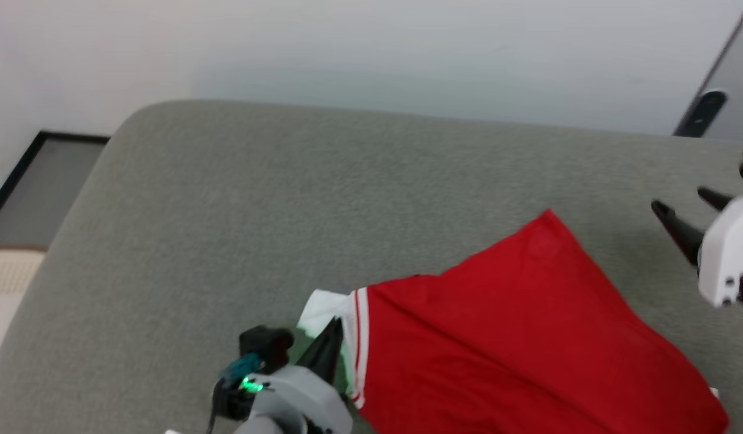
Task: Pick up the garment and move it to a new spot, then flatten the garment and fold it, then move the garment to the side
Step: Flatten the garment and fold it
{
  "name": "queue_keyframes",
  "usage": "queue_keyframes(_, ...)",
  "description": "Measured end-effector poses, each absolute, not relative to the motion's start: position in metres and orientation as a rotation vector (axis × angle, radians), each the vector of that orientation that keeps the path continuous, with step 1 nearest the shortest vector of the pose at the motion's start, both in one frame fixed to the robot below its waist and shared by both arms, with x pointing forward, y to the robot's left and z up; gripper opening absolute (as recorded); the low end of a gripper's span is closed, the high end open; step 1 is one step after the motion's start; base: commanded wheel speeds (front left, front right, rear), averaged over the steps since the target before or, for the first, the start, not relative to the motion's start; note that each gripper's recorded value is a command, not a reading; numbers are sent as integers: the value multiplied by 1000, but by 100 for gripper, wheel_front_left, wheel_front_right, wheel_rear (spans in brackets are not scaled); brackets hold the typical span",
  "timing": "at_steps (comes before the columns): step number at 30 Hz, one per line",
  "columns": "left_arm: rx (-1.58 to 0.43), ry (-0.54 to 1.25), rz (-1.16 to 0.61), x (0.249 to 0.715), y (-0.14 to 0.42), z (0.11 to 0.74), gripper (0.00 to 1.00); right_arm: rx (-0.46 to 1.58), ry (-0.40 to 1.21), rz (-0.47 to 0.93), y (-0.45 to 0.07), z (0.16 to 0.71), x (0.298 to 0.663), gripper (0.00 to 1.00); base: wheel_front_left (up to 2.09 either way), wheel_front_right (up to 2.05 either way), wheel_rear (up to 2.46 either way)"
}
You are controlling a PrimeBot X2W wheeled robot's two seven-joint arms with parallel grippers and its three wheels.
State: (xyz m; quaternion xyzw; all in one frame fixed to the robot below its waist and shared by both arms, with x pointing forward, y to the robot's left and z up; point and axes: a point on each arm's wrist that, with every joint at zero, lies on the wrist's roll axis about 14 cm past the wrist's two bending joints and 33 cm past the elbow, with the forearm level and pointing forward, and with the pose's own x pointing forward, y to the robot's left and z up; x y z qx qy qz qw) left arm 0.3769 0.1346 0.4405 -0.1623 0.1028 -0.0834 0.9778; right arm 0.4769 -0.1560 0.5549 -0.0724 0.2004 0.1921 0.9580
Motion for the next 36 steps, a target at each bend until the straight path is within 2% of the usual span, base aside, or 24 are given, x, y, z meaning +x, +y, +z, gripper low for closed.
queue_keyframes(4,-333,203,-169,384,132,442,0,-180,447,419,-138,545,513,100,0,0,0)
queue_keyframes(7,-335,208,-163,387,133,440,0,-192,604,428,-129,511,527,100,0,0,0)
queue_keyframes(12,-333,225,-137,390,141,434,0,-176,860,454,-107,465,536,100,0,0,0)
queue_keyframes(18,-331,256,-103,390,152,423,0,-185,1141,444,-98,410,529,100,0,0,0)
queue_keyframes(25,-346,274,-63,389,164,415,0,-181,1254,446,-83,386,537,100,0,0,0)
queue_keyframes(26,-351,276,-58,389,165,415,0,-180,1263,445,-81,384,538,38,0,0,0)
queue_keyframes(27,-352,278,-55,388,166,414,0,-183,1268,446,-80,382,539,0,0,0,0)
queue_keyframes(36,-356,271,-29,388,172,416,0,-167,1220,466,-67,395,541,0,0,0,0)
